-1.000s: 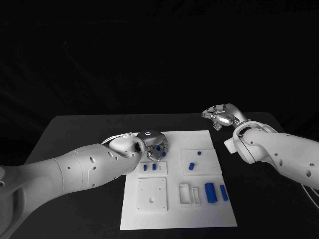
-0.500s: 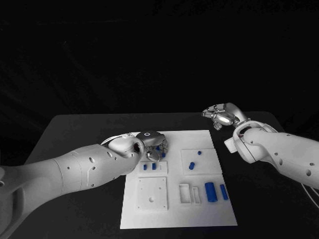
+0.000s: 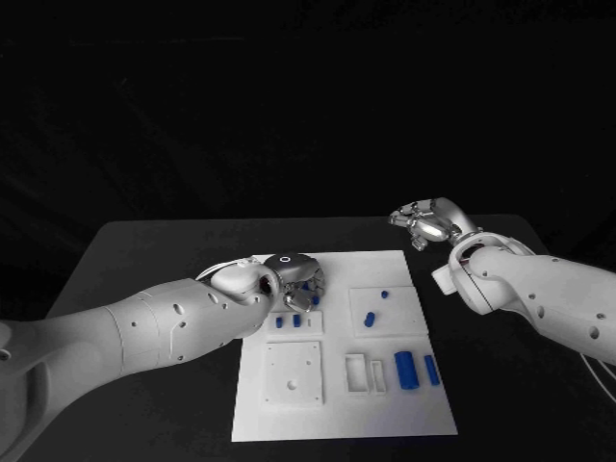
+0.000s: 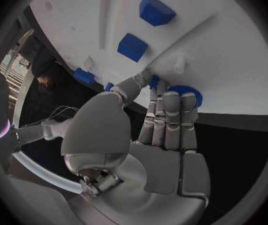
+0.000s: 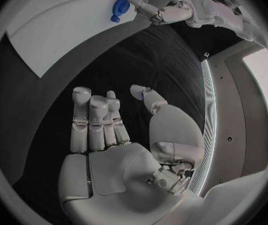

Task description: Assemble the parts on the task board

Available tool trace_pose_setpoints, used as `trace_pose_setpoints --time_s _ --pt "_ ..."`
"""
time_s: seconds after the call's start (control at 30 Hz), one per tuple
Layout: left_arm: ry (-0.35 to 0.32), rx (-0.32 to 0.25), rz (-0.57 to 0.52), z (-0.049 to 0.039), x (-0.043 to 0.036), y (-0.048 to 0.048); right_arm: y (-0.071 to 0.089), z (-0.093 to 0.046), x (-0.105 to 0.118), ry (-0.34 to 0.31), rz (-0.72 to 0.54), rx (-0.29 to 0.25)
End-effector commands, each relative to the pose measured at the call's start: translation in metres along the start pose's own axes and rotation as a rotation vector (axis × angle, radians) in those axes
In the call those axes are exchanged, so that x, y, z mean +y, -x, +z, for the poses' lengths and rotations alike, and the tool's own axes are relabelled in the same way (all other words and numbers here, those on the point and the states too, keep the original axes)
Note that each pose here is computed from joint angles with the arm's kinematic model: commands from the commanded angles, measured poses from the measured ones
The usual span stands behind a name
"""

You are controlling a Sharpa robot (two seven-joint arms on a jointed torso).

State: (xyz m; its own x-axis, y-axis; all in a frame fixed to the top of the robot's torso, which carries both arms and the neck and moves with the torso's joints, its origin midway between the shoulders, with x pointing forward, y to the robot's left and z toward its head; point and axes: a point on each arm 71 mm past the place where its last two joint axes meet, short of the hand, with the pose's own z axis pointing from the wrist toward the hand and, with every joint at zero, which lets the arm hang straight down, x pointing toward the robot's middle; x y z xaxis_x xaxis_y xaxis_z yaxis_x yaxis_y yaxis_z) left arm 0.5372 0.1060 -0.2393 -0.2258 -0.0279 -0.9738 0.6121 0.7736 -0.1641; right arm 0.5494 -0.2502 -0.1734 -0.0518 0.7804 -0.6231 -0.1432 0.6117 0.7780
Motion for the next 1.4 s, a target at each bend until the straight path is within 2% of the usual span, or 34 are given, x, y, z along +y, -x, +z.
trace_pose_setpoints --time_s 0.03,0.37,0.8,0.93,1.0,1.27,1.4 --pt "0.005 0.025 0.002 0.0002 -0.0005 -0.0053 -0.0008 -0.0004 0.0008 0.012 -0.001 0.012" --pt "0.004 0.025 -0.001 0.0010 -0.0019 -0.0056 -0.0014 -0.0003 0.0012 0.013 0.000 0.014" --pt "0.018 0.042 0.005 0.0018 0.0009 -0.0070 -0.0016 -0.0004 0.0015 0.013 -0.001 0.014" --pt "0.019 0.061 0.015 -0.0003 0.0018 -0.0142 -0.0025 -0.0001 0.0021 0.014 0.000 0.015" --pt "0.021 0.062 0.016 0.0000 0.0021 -0.0145 -0.0029 0.0000 0.0023 0.015 0.000 0.016" --pt "0.023 0.028 0.001 -0.0027 0.0045 -0.0128 -0.0022 -0.0003 0.0020 0.014 0.000 0.015" --pt "0.014 0.001 -0.019 -0.0051 0.0032 -0.0121 -0.0021 -0.0003 0.0019 0.014 0.000 0.015"
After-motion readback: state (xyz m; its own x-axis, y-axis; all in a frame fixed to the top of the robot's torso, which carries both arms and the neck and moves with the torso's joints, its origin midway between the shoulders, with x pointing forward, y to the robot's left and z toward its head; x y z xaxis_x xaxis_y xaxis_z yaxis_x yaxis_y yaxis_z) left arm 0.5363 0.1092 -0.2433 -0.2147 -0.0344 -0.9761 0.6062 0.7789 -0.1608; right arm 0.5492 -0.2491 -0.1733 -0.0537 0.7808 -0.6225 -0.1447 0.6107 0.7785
